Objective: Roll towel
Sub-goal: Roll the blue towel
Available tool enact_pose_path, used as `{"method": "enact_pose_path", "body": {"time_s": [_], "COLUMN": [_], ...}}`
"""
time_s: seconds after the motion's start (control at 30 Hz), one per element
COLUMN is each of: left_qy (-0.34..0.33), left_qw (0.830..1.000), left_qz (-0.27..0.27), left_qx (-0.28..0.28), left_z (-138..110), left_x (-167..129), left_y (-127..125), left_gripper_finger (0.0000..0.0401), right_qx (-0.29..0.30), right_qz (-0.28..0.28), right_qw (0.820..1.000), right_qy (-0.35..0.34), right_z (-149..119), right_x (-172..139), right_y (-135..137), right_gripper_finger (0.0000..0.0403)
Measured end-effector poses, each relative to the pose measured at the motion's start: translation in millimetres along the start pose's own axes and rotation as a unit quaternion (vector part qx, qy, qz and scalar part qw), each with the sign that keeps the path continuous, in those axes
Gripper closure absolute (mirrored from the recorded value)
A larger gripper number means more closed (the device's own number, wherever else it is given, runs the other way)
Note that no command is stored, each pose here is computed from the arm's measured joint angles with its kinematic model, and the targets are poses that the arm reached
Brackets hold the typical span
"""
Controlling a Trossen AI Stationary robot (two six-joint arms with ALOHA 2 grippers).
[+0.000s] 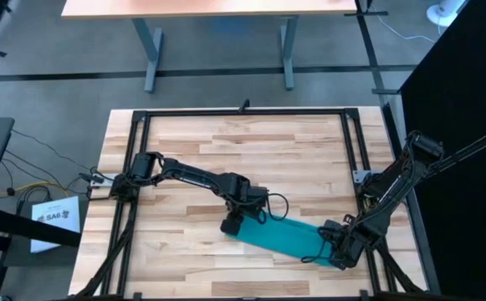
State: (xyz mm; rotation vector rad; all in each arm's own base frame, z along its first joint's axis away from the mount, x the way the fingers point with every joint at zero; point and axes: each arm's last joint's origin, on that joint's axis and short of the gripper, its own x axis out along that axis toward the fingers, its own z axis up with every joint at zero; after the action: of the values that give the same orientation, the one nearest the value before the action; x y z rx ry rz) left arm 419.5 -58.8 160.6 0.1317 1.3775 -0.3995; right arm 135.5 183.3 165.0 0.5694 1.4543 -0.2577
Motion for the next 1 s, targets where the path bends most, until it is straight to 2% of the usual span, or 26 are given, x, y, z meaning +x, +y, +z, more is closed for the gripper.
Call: {"method": "enact_pose_path", "body": {"time_s": [0.17,0.63,0.83,1.0], "left_qy": [0.012,0.027,-0.023,-0.033], "left_qw": [1.0,1.0,0.999,0.998], "left_qz": [0.007,0.011,0.03,0.035], "left_qx": [-0.007,-0.008,-0.022,-0.045], "left_z": [-2,-7,-5,-7], "left_x": [-1,-13,-34,-40], "left_y": [0,-1,9,21], "left_gripper_finger": [0.0396,0.0389,0.0389,0.0389], "right_qx": [-0.002,-0.014,-0.013,-0.008], "right_qz": [-0.002,0.008,-0.012,-0.029], "right_qw": [1.0,1.0,1.0,1.0], "right_qy": [0.001,-0.002,0.0,0.0], "right_z": [0,0,0,3], "right_x": [0,-8,-8,-9], "right_y": [0,7,3,0], "right_gripper_finger": [0.0394,0.04,0.0401,0.0401]}}
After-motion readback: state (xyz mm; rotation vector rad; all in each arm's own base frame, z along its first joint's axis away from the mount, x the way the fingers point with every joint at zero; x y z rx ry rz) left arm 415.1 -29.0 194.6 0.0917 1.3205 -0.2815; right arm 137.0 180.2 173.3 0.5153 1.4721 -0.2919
